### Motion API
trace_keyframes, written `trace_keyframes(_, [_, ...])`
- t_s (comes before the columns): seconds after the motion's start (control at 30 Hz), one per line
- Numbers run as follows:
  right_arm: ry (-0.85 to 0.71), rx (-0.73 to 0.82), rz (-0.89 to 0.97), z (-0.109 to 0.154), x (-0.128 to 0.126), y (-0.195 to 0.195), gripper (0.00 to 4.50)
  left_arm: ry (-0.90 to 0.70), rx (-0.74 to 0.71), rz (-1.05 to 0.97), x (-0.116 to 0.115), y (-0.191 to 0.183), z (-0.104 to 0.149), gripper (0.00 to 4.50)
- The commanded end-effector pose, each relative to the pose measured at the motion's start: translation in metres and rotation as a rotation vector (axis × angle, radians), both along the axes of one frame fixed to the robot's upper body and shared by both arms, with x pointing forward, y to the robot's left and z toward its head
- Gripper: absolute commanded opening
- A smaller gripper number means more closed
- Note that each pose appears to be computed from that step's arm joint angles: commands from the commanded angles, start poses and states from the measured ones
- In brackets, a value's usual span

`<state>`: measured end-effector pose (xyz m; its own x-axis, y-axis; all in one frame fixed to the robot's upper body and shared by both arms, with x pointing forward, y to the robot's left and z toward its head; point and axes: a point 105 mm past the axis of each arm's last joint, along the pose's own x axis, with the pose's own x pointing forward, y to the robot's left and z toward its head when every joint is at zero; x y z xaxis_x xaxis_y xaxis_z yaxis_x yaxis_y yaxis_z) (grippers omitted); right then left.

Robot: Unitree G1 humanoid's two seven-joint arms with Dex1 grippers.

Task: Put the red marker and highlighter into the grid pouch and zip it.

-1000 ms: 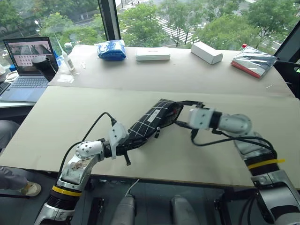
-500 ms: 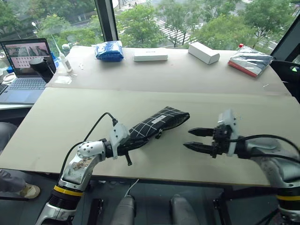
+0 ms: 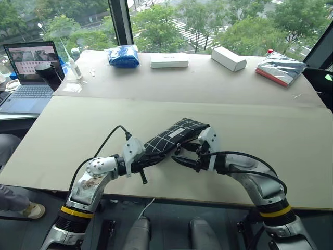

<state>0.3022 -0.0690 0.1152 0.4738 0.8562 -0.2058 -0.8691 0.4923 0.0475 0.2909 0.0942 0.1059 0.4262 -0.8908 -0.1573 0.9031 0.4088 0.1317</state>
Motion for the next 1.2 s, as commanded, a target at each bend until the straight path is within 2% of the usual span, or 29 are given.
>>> trace_keyframes(0.03, [-0.05,0.035,0.025,0.015,0.0,0.012,3.47,-0.044,-0.006,-0.007,0.0,-0.001,0.008,0.0])
trace_keyframes(0.13, [-0.057,0.046,0.016,0.017,0.002,0.015,3.47,-0.044,-0.007,-0.007,0.0,-0.002,0.008,0.0])
trace_keyframes(0.23, [-0.067,0.051,0.022,0.019,0.002,0.014,2.74,-0.046,-0.007,-0.006,0.0,-0.002,0.008,0.0])
trace_keyframes(0.37, [-0.052,0.042,0.044,0.02,-0.001,0.005,1.37,-0.049,-0.005,-0.004,0.001,-0.001,0.008,0.0])
trace_keyframes(0.47, [-0.049,0.04,0.051,0.021,-0.003,0.0,0.52,-0.052,-0.004,-0.003,0.003,-0.001,0.008,0.0])
trace_keyframes(0.5, [-0.051,0.037,0.05,0.021,-0.003,-0.001,0.01,-0.053,-0.004,-0.003,0.003,-0.001,0.009,0.0])
trace_keyframes(0.7, [-0.047,0.03,0.029,0.021,-0.002,-0.015,0.01,-0.059,-0.002,0.004,0.006,0.001,0.011,0.0])
trace_keyframes(0.8, [-0.064,-0.022,-0.018,0.019,0.005,-0.024,0.01,-0.06,0.0,0.002,0.006,0.001,0.012,0.0])
trace_keyframes(1.0, [-0.119,-0.179,-0.175,0.02,0.035,-0.076,0.01,-0.063,-0.001,-0.004,0.007,-0.001,0.013,0.0])
trace_keyframes(1.2, [-0.128,-0.233,-0.223,0.024,0.041,-0.112,0.01,-0.063,0.0,-0.006,0.006,-0.001,0.013,0.0])
